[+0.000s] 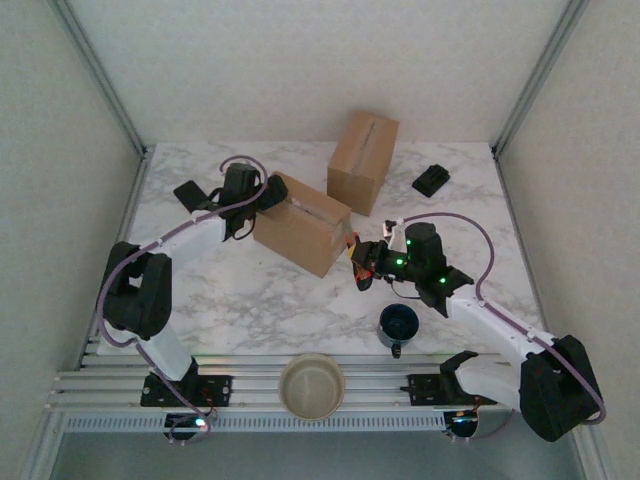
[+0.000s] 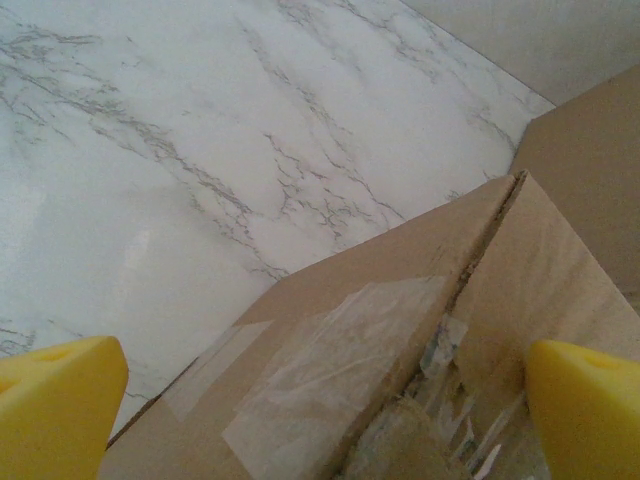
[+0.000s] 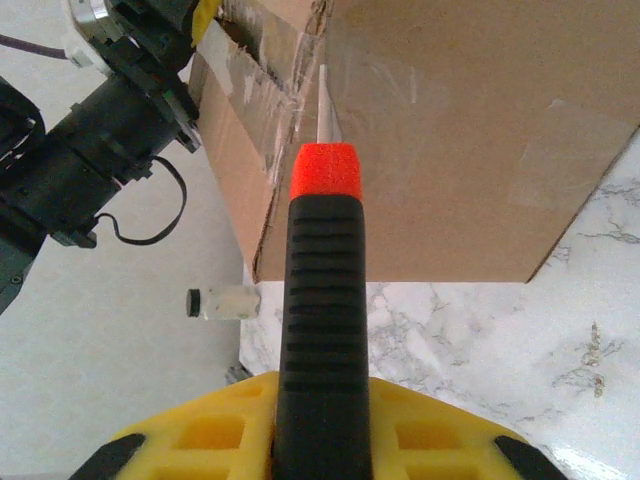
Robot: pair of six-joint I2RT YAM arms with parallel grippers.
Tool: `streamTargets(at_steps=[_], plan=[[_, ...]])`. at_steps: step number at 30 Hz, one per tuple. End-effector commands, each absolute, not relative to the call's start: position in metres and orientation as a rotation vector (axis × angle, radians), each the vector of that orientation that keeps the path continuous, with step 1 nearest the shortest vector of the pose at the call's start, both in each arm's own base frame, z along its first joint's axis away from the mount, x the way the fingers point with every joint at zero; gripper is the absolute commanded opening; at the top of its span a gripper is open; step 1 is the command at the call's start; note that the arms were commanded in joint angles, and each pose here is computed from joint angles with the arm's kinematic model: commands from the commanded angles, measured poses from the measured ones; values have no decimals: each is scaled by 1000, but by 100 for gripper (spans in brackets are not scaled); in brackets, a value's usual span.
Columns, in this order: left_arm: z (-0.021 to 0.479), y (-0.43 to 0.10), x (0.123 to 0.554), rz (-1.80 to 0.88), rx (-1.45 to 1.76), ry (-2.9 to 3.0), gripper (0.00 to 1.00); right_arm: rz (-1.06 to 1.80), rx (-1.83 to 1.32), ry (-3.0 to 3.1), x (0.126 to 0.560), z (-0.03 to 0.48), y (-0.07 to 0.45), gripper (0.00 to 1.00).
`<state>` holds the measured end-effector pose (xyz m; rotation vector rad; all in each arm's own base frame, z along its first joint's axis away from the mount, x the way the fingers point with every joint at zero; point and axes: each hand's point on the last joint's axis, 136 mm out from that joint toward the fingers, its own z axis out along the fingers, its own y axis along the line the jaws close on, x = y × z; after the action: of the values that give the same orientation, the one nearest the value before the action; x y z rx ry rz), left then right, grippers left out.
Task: Unpack the express box
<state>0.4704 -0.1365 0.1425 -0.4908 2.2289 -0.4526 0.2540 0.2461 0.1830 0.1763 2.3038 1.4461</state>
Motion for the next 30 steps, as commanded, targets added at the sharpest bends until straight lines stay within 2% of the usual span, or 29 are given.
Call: streamTargets(at_steps=[1,30], plan=[[42,-110,413,-175,-522,2575,100,1485,131,2239,255,208,249,0],[39,-111,414,-179,-519,2579,100,1523,142,2290,253,193,269,0]])
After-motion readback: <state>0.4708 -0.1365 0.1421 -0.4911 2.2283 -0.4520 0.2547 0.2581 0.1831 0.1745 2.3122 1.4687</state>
